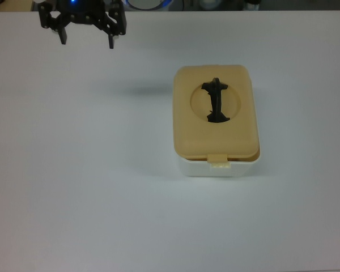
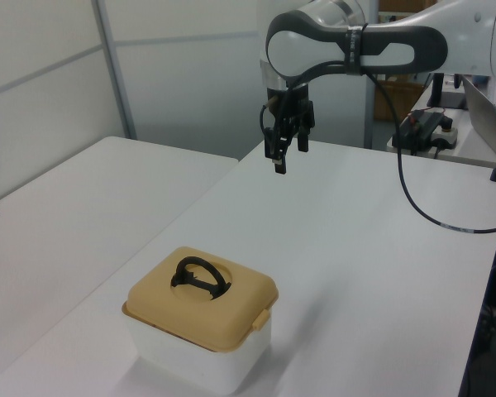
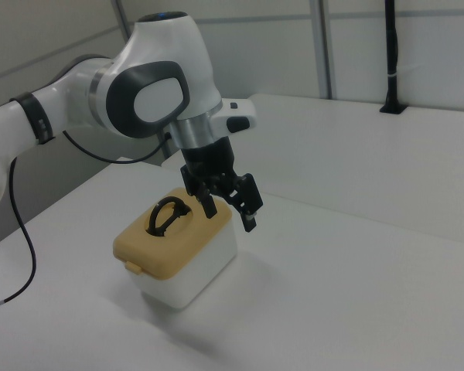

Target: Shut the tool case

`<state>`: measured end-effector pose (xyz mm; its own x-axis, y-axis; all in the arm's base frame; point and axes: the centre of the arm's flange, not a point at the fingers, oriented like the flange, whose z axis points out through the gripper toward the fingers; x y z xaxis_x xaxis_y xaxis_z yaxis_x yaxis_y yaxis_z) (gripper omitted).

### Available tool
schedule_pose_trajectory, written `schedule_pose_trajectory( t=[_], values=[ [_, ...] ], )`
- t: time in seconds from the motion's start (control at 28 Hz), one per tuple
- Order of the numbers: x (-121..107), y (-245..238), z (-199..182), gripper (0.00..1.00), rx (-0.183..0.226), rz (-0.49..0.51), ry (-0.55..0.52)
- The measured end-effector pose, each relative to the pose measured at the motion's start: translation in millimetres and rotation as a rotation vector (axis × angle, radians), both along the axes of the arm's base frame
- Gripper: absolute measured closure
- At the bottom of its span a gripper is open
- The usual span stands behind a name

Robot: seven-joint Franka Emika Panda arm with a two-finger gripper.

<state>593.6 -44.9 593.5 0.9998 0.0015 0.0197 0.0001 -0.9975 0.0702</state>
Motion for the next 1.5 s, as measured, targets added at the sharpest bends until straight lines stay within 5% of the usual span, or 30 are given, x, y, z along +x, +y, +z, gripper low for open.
schedule_pose_trajectory(
  t=[1.5],
  values=[
    [0.1, 6.1, 12.3, 0.00, -0.008, 0.016, -0.024]
  ],
)
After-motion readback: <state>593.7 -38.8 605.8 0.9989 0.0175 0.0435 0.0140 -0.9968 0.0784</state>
